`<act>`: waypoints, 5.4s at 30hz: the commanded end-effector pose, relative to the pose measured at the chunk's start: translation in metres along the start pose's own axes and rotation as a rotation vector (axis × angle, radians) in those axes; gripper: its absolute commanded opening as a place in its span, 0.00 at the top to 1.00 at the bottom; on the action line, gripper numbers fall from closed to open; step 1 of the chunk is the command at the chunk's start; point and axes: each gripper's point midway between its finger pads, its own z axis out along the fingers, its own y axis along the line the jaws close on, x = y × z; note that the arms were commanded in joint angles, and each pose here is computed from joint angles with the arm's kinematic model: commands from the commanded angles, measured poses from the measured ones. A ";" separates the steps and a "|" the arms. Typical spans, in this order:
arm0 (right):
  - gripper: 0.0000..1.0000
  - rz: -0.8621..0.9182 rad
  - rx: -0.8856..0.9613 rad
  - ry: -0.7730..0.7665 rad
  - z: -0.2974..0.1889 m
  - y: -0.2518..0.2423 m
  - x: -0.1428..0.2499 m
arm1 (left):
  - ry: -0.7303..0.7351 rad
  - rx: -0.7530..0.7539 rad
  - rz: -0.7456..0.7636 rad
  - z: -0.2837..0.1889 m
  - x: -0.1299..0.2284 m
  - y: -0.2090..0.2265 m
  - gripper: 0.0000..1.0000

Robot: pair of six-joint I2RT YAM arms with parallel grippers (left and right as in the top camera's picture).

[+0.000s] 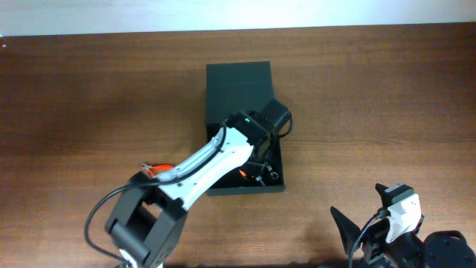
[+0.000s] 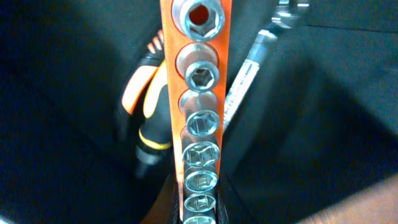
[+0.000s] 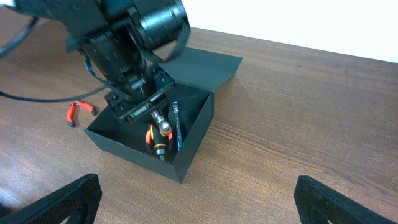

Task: Pack container
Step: 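Lift the orange socket strip with left gripper into the green box, release, then move left gripper back to red-black cutting pliers and grasp them, then carry the cutting pliers with left gripper into the box and release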

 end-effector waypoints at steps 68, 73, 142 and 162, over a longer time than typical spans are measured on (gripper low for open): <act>0.01 0.015 0.018 -0.013 -0.001 -0.003 -0.001 | -0.255 -0.262 -0.388 -0.073 -0.224 0.160 0.03; 0.01 0.015 0.018 -0.012 -0.001 -0.003 -0.001 | -0.161 -0.228 -0.260 -0.032 -0.234 0.133 0.03; 0.01 0.015 0.018 -0.012 -0.001 -0.003 -0.001 | -0.137 0.164 -0.028 -0.069 -0.196 0.034 0.98; 0.01 0.015 0.017 -0.012 -0.001 -0.003 -0.001 | -0.029 0.313 0.062 -0.100 -0.036 -0.025 0.98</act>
